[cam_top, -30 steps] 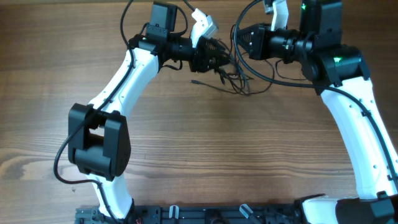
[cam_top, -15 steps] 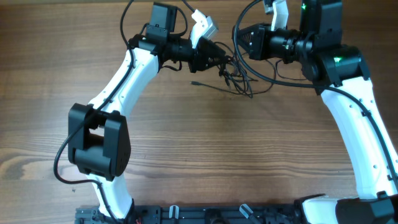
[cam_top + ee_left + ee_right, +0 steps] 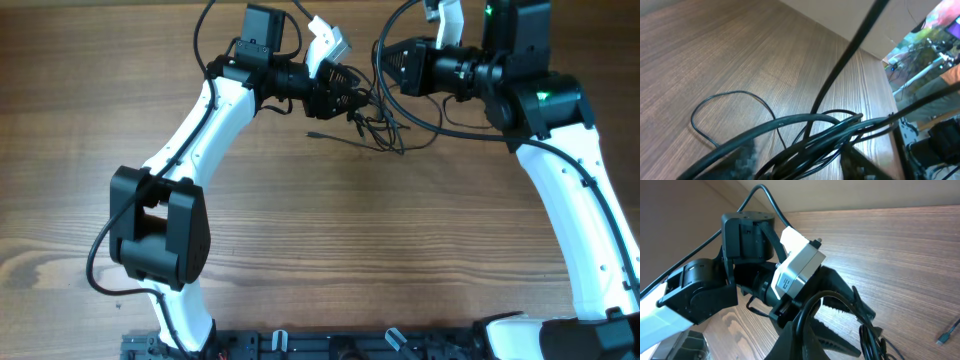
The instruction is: Untangle cables
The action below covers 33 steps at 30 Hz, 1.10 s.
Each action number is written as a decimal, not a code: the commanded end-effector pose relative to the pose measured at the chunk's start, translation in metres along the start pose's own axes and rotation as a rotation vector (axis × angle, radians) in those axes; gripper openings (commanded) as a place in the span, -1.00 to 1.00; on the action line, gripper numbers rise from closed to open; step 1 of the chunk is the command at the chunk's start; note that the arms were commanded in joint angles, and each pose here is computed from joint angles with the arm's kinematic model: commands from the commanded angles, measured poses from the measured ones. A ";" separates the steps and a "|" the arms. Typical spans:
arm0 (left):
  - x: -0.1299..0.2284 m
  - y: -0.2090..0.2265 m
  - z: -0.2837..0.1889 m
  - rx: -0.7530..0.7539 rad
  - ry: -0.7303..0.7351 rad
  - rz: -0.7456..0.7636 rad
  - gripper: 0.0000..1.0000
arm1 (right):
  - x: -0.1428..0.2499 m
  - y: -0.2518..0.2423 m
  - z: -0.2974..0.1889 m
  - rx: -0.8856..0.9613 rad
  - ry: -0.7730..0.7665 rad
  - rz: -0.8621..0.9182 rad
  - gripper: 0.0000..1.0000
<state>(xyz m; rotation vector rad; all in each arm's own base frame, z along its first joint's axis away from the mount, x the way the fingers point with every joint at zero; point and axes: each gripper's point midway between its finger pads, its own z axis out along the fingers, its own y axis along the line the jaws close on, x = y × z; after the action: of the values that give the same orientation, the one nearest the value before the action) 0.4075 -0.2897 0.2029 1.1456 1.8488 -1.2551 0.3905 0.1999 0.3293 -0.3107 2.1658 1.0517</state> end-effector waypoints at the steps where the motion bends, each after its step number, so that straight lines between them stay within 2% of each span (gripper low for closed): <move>1: -0.001 0.001 0.003 0.006 0.002 0.009 -0.20 | -0.004 0.009 -0.002 -0.035 -0.008 -0.011 -0.92; 3: -0.001 -0.001 0.004 0.010 0.004 0.010 -0.20 | -0.005 0.012 -0.003 -0.051 -0.010 -0.017 -0.91; 5: -0.001 -0.003 0.007 0.015 0.007 0.014 -0.28 | -0.006 0.014 -0.003 -0.060 -0.014 -0.017 -0.92; 7: -0.001 -0.005 0.008 0.019 0.009 0.039 -0.75 | -0.007 0.014 -0.003 -0.061 -0.017 -0.010 -0.91; 8: -0.001 -0.004 0.009 0.018 0.009 0.042 -0.92 | -0.007 0.014 -0.003 -0.061 -0.017 -0.010 -0.92; 17: 0.004 0.014 -0.010 -0.043 0.010 0.000 -0.92 | -0.008 0.011 -0.002 -0.042 -0.022 -0.010 -0.91; 22: 0.019 0.031 -0.038 -0.086 0.018 -0.109 -0.92 | -0.009 -0.004 -0.002 0.038 -0.038 0.004 -0.91; 29: 0.030 0.049 -0.078 -0.150 0.001 -0.208 -0.92 | -0.001 -0.052 -0.010 0.309 -0.042 0.064 -0.91; 33: 0.023 0.049 -0.097 -0.182 -0.022 -0.201 -0.92 | 0.011 -0.094 -0.026 0.555 -0.034 0.125 -0.91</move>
<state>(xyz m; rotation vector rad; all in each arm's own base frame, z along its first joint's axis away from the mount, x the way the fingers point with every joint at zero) 0.4338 -0.1968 0.1825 0.8699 2.0875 -1.2218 0.4021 0.1593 0.2901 -0.0661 2.3367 0.7489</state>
